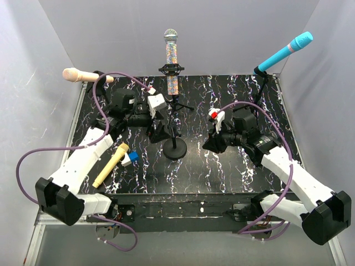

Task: Remove the microphone from the stand

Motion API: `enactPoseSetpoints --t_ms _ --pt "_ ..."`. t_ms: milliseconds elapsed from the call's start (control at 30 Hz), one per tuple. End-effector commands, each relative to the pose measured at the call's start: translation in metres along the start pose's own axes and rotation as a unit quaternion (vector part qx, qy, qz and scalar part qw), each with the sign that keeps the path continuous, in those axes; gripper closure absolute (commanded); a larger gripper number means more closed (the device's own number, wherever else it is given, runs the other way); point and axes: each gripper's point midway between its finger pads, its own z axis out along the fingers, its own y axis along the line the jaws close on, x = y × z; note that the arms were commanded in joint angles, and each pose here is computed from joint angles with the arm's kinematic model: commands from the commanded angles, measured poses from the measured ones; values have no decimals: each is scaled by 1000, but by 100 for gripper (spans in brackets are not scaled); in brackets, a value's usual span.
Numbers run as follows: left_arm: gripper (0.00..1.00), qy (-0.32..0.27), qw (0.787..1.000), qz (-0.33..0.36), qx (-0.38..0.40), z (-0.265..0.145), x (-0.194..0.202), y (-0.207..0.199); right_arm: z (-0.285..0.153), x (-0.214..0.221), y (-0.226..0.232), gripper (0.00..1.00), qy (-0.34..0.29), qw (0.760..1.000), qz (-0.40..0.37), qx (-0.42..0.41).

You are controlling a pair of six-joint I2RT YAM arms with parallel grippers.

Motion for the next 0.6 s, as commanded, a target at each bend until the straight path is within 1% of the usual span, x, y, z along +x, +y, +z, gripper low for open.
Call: enactPoseSetpoints --t_ms 0,167,300,433,500,567 --pt "2 -14 1000 4 -9 17 -2 10 -7 -1 6 68 -11 1000 0 -6" --pt "2 -15 1000 25 9 39 -4 7 -8 -2 3 67 -15 1000 -1 0" --pt "5 4 999 35 26 51 11 6 -8 -5 4 67 -17 1000 -5 -2" --pt "13 24 997 46 50 55 26 0 -11 -9 1 67 -26 1000 -6 7" --pt "19 31 997 47 59 55 32 -3 -12 -7 2 67 -25 1000 -12 5" --pt "26 34 996 44 65 54 35 -7 -12 -4 0 67 -24 1000 -12 11"
